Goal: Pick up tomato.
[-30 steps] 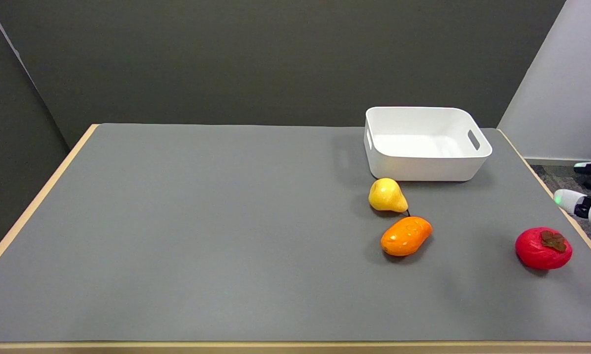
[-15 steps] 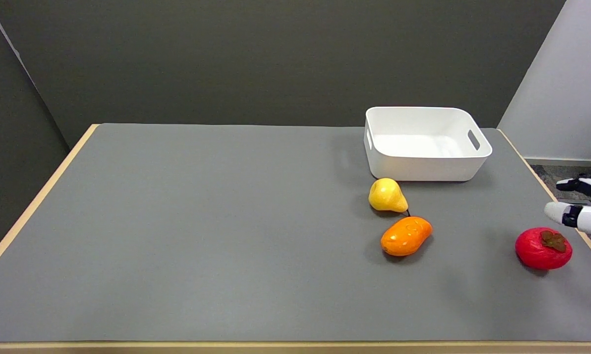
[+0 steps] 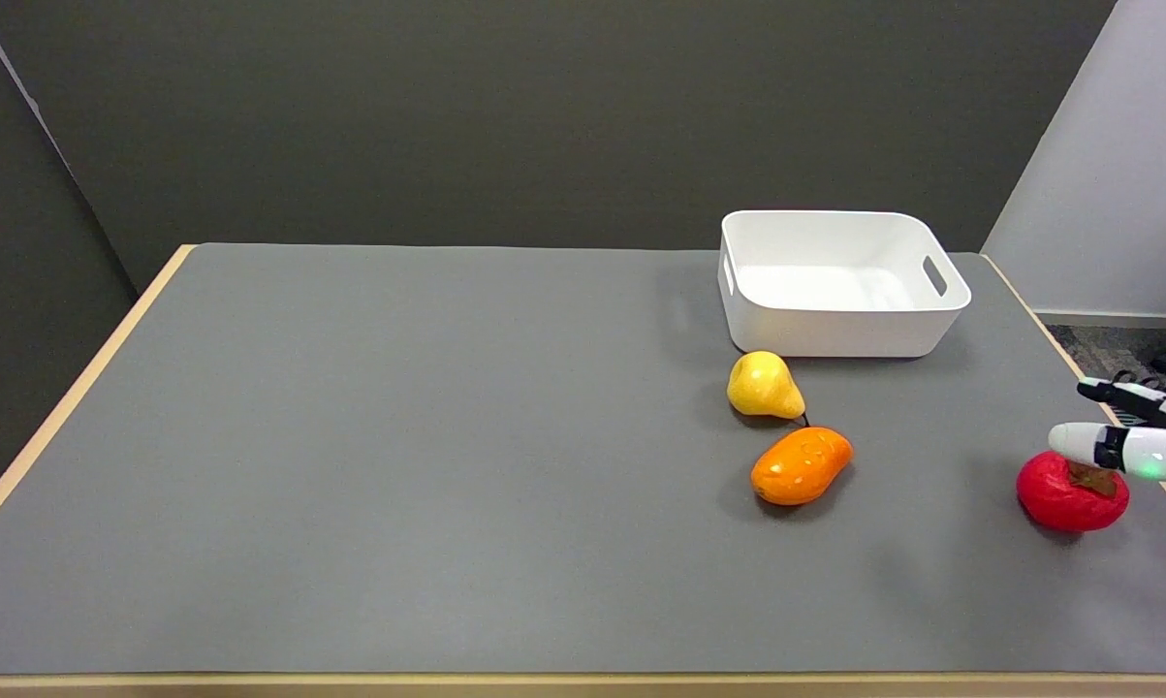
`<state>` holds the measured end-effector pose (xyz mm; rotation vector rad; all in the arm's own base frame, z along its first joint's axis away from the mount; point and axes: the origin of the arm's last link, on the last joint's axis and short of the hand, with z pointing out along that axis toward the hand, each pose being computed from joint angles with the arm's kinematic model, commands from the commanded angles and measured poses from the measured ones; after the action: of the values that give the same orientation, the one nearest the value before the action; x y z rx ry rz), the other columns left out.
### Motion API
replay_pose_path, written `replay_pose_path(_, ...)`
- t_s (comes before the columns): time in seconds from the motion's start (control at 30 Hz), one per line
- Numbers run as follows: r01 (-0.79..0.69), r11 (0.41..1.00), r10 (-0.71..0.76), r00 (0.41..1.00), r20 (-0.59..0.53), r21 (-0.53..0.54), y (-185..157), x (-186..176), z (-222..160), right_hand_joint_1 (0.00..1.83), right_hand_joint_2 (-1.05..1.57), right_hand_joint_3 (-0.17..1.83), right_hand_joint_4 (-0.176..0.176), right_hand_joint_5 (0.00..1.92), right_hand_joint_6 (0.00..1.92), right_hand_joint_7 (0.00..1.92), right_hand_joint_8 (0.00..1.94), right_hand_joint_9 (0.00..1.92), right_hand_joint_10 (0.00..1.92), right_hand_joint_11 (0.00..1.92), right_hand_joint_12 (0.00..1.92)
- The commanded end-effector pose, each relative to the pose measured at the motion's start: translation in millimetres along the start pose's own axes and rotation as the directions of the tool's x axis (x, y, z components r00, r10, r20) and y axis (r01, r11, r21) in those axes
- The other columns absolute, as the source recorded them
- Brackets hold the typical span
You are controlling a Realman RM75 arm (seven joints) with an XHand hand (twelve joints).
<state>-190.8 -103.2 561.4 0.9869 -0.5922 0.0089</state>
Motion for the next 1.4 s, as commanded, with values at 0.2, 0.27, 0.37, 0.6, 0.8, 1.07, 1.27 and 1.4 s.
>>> replay_pose_path(0.2, -0.017, 0.996, 0.01, 0.997, 0.077, 0.091, -8.8, 1.0, -7.6, 0.23, 0.5, 0.87, -0.008, 0.0, 0.08, 0.0, 0.0, 0.0, 0.0, 0.0, 0.54)
replay_pose_path(0.27, 0.006, 0.997, -0.014, 0.995, 0.102, 0.079, -7.3, -5.0, -6.4, 0.23, 0.5, 0.87, -0.009, 0.0, 0.08, 0.0, 0.0, 0.0, 0.0, 0.0, 0.54)
replay_pose_path(0.37, 0.032, 0.997, -0.04, 0.99, 0.132, 0.064, -5.2, -11.5, -5.5, 0.23, 0.5, 0.87, -0.013, 0.0, 0.08, 0.0, 0.0, 0.0, 0.0, 0.0, 0.54)
replay_pose_path(0.6, 0.076, 0.996, -0.081, 0.983, 0.164, 0.036, 0.1, -16.5, -5.7, 0.23, 0.5, 0.86, -0.02, 0.0, 0.07, 0.0, 0.0, 0.0, 0.0, 0.0, 0.53)
replay_pose_path(0.8, 0.096, 0.995, -0.097, 0.983, 0.158, 0.013, 4.6, -14.4, -6.0, 0.23, 0.5, 0.86, -0.025, 0.0, 0.07, 0.0, 0.0, 0.0, 0.0, 0.0, 0.54)
replay_pose_path(1.07, 0.132, 0.991, -0.135, 0.986, 0.098, 0.036, -5.0, 7.8, 2.5, 0.23, 0.5, 0.86, -0.026, 0.0, 0.07, 0.0, 0.0, 0.0, 0.0, 0.0, 0.53)
replay_pose_path(1.27, 0.129, 0.99, -0.135, 0.983, 0.121, 0.053, -8.2, 2.4, 11.8, 0.23, 0.51, 0.86, -0.026, 0.0, 0.07, 0.0, 0.0, 0.0, 0.0, 0.0, 0.53)
replay_pose_path(1.4, 0.132, 0.99, -0.138, 0.978, 0.157, 0.042, -4.6, -8.3, 15.3, 0.23, 0.51, 0.86, -0.026, 0.0, 0.07, 0.0, 0.0, 0.0, 0.0, 0.0, 0.53)
